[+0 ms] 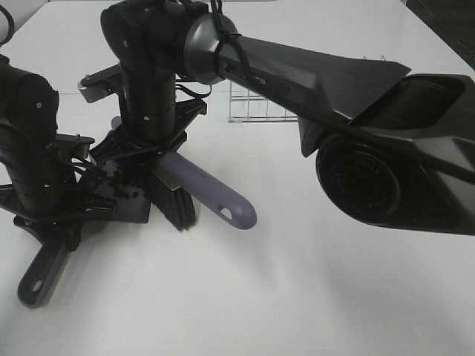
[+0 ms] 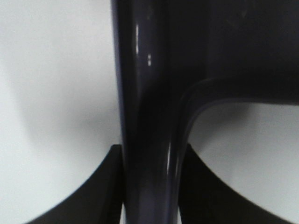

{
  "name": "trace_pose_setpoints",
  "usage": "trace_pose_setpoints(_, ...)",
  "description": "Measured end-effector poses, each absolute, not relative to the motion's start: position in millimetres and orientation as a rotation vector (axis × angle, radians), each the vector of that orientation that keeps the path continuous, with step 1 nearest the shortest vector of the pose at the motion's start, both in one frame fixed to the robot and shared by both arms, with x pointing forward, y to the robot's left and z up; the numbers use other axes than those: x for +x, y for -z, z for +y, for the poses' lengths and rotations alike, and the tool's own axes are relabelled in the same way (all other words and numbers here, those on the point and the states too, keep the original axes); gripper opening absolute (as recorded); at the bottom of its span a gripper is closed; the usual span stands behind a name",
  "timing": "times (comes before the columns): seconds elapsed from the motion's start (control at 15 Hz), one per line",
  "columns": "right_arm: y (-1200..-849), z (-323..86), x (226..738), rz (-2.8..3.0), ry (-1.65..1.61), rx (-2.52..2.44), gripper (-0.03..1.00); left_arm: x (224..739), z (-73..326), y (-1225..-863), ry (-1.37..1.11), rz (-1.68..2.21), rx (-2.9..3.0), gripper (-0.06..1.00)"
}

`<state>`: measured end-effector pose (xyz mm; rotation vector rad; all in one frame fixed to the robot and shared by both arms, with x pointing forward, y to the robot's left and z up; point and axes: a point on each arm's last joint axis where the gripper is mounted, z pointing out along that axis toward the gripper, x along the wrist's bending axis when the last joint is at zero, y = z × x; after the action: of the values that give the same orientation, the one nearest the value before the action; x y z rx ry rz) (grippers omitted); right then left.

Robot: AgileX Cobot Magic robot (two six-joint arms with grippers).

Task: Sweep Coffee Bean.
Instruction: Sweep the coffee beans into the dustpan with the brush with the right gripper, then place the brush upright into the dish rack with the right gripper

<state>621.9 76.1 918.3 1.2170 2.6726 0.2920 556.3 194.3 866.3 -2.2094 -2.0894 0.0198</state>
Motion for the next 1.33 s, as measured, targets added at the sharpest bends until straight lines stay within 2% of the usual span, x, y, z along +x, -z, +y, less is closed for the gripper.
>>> trace_pose_setpoints(0.4, -983.0, 65.1, 628.7, 2.507, -0.374, 1.115, 0.35, 556.2, 194.3, -866.3, -0.020, -2.089, -2.209, 0.27)
trace_pose_setpoints(0.8, -1048.5, 0.7, 662.4, 2.300, -0.421, 1.207, 0.35, 556.1, 194.4, -866.4, -0.021, -2.088, -2.208, 0.27)
trace_pose_setpoints(1.0, -1052.1, -37.9, 682.9, 2.245, -0.385, 1.300, 0.35, 556.0, 194.3, -866.4, -0.023, -2.089, -2.207, 0.27)
trace_pose_setpoints(1.33, -1021.5, -52.1, 686.2, 2.290, -0.235, 1.321, 0.35, 556.0, 194.3, -866.4, -0.024, -2.088, -2.207, 0.27)
